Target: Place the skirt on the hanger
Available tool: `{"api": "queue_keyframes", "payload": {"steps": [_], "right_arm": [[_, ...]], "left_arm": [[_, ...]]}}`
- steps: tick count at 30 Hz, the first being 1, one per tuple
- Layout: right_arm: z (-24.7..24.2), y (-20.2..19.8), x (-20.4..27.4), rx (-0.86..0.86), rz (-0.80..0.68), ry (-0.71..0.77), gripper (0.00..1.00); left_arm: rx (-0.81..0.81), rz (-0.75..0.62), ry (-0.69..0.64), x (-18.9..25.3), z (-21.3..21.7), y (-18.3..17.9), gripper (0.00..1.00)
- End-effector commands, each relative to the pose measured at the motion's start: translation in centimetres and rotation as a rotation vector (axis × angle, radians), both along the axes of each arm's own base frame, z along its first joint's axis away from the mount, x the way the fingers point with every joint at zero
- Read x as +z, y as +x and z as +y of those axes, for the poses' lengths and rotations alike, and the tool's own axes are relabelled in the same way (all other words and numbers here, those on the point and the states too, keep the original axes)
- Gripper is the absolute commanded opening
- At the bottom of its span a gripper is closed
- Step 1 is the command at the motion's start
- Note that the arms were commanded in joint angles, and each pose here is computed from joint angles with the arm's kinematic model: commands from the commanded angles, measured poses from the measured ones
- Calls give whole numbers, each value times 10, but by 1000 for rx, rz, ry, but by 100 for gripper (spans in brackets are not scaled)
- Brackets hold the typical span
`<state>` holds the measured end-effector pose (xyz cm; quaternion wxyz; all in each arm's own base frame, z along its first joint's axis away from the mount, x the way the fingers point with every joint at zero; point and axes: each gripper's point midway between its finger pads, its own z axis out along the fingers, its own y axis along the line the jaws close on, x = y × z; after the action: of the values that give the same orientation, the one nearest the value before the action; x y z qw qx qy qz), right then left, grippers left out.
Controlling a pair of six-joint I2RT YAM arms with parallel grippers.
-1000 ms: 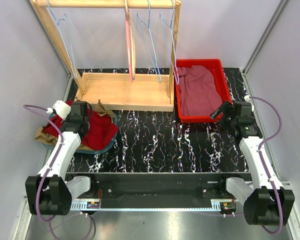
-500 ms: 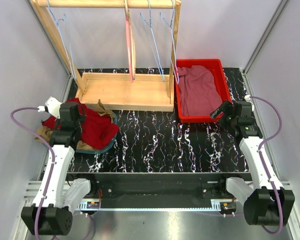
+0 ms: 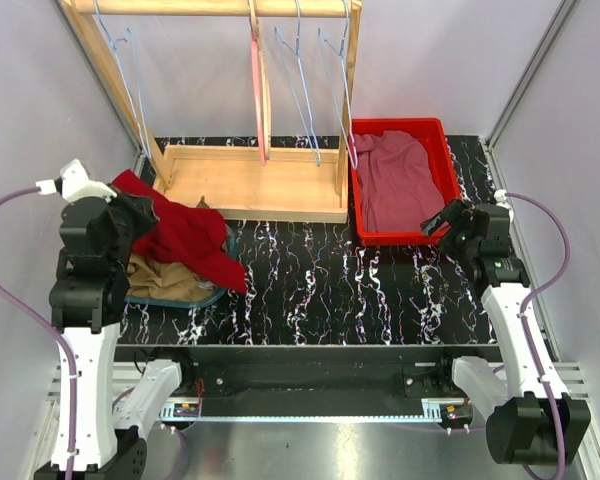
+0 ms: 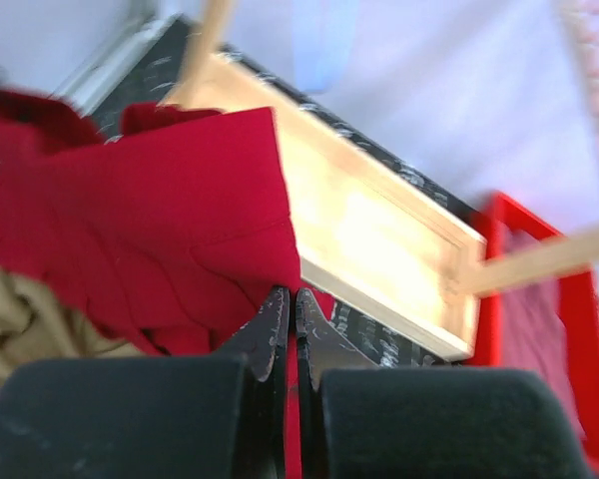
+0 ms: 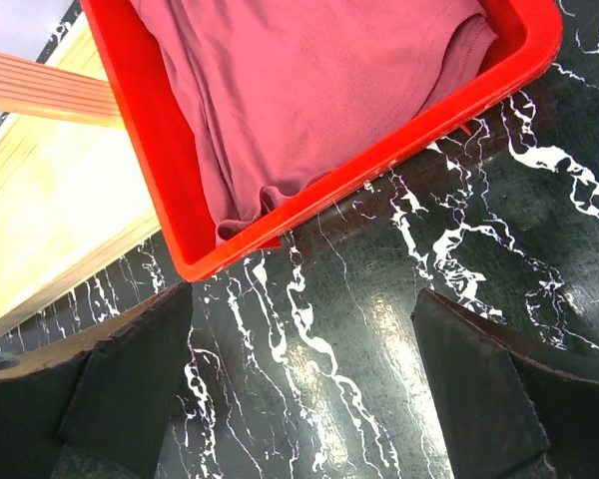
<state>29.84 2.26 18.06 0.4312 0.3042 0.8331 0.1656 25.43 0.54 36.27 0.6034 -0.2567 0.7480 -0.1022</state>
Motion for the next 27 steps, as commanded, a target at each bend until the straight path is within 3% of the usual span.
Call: {"api": "queue_keyframes", "payload": {"steps": [1,6,9,19,23,27], "right_arm": [[-3,1,26,7,-58,-30,100],[-1,-1,39,20,-63,-27,100],[3,-1,48,43,-81,-24,100],[12,-10,74,119,-110,-36,100],[16,-15,79,148,-128,-37,100],[26,-18,78,211,-126,-13,100]], "left_arm": [[-316,-193,57,77,-49,-6,0],[-535,-220,32,89,-87,-5,0],[-603,-205,15,73,-106,-3,0],[-732,-14,21,-29,-195,11,0],[-807,49,44,-74,-232,-4,0],[-830,163,97,-140,-242,-24,0]]}}
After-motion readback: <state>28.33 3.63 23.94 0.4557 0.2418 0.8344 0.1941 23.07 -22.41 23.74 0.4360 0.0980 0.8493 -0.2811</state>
